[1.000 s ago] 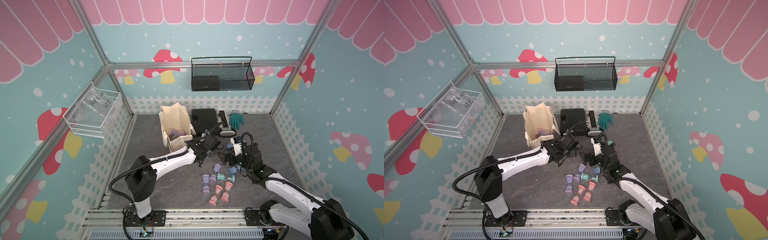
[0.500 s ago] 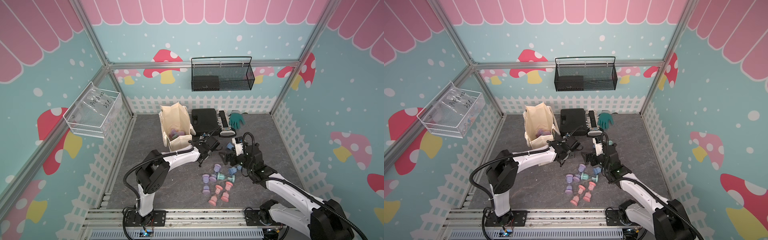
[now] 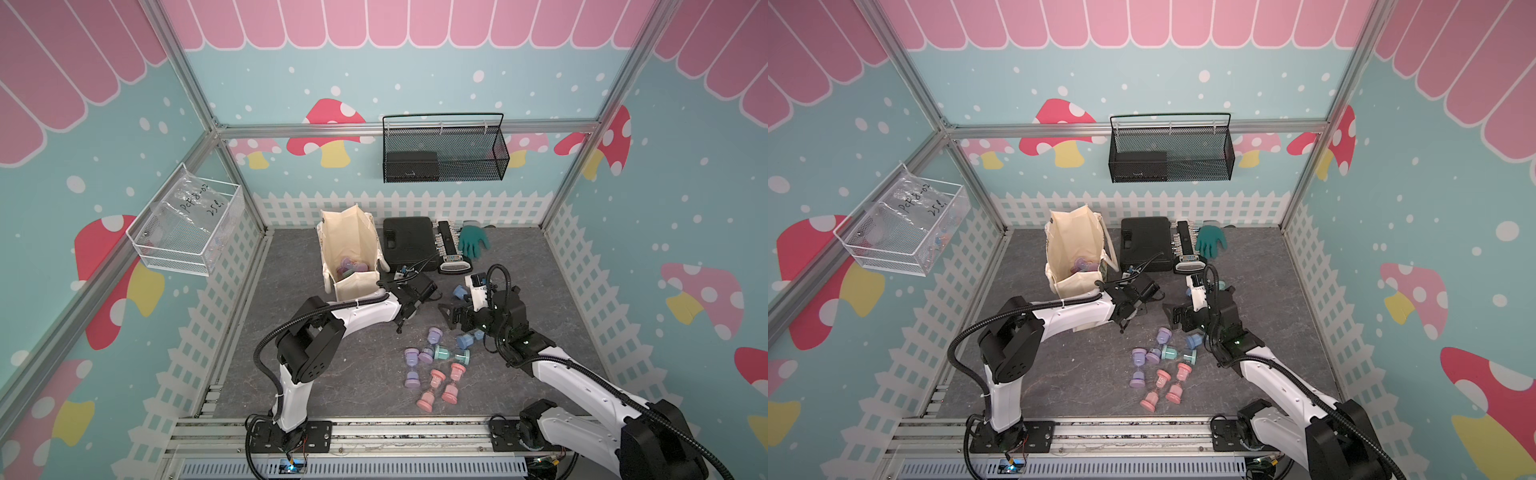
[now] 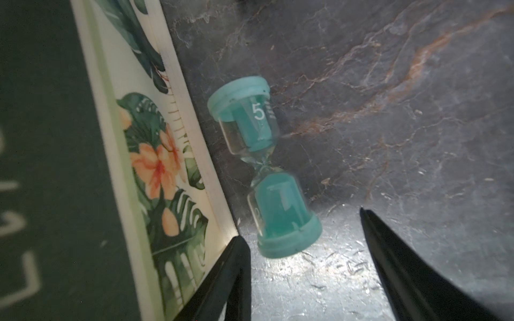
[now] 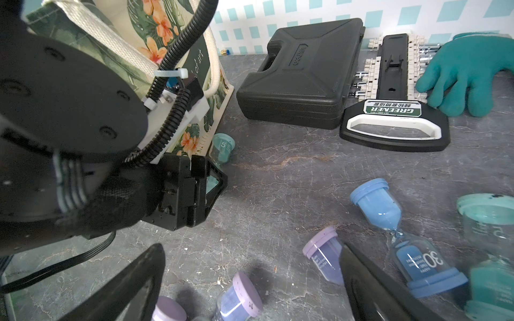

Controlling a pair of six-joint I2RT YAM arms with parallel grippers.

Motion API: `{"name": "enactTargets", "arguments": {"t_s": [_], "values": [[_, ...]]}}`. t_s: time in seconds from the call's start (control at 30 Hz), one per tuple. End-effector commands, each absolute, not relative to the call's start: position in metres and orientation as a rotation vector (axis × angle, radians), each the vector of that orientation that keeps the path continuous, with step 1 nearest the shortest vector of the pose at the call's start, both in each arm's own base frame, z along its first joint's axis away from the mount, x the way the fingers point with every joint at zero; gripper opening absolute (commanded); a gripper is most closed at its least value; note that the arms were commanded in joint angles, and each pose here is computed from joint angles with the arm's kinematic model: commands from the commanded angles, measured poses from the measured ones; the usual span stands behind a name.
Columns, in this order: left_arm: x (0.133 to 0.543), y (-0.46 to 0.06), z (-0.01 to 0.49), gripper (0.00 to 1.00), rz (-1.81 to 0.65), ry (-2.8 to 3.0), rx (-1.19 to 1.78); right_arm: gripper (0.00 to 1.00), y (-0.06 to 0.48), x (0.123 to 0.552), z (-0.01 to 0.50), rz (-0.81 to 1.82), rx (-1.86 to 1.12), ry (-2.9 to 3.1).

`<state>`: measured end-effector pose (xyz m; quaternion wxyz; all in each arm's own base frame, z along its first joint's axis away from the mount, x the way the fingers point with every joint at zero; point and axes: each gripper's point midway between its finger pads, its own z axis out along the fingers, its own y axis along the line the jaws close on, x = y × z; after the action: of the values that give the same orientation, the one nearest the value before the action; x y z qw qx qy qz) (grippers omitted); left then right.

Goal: Put the hourglass into the canvas bag
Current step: Pick up the hourglass from the center of the board.

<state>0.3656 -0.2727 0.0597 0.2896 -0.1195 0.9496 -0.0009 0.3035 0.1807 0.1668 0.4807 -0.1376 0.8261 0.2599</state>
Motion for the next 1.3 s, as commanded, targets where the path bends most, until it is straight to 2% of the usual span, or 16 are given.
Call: {"name": "enactTargets", "arguments": {"t_s": [0.0,0.27,0.63,1.17,1.27], "values": [[0.369,-0.262,0.043,0.71,0.04,2.523,-0.386,1.0,0.18,0.303,0.163,0.646,-0.329,2.015],[0.373,-0.263,0.023,0.68,0.052,2.57,-0.382,1.0,0.18,0.304,0.162,0.648,-0.326,2.017],[0.37,-0.269,0.001,0.56,0.036,2.626,-0.369,1.0,0.181,0.305,0.163,0.672,-0.321,2.014],[0.373,-0.279,0.023,0.33,-0.056,2.603,-0.343,1.0,0.181,0.308,0.175,0.681,-0.32,1.986],[0.372,-0.283,0.032,0.32,-0.079,2.596,-0.331,0.99,0.18,0.308,0.176,0.677,-0.319,1.979]]}}
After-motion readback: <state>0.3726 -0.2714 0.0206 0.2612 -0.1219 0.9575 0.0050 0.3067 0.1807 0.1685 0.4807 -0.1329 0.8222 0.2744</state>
